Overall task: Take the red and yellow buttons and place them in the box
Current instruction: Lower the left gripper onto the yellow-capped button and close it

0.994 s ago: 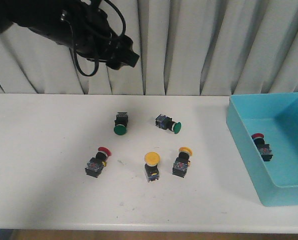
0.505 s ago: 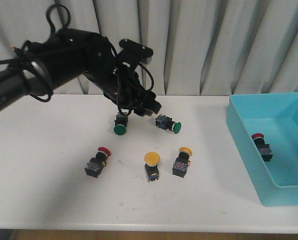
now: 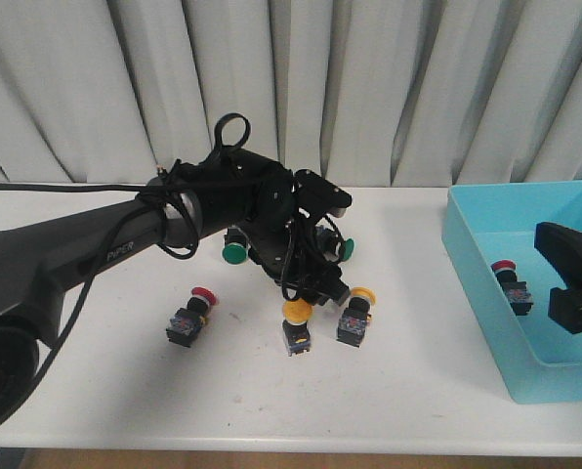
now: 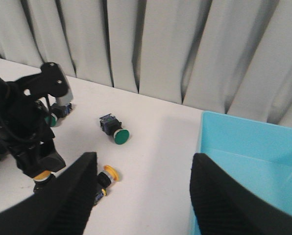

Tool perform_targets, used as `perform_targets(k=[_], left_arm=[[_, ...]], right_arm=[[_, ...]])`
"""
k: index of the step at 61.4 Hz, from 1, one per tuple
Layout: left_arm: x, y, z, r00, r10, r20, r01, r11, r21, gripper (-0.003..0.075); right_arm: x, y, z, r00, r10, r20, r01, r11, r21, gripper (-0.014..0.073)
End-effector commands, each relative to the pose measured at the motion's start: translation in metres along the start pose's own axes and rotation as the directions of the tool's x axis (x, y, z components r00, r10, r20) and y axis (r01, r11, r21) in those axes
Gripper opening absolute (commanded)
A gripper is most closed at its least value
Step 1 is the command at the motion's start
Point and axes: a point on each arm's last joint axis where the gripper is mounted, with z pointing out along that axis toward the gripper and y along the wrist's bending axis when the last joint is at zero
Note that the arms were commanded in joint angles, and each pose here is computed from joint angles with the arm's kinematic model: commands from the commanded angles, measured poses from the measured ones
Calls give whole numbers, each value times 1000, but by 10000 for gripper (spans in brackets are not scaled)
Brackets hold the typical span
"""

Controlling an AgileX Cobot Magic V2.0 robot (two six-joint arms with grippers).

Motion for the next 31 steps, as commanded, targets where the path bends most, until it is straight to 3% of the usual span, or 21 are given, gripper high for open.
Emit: perform_targets(k=[1,31], left_arm=[[-16,-2,-32,991,-41,124,41,999,-1,524],[-4,-4,-23,988,-152,-8,152,988,15,524]], right_arm=[[-16,-1,-3,995,-14,103,12,1000,15,423],[-16,-1,-3,994,-6,109,4,1000,15,423]])
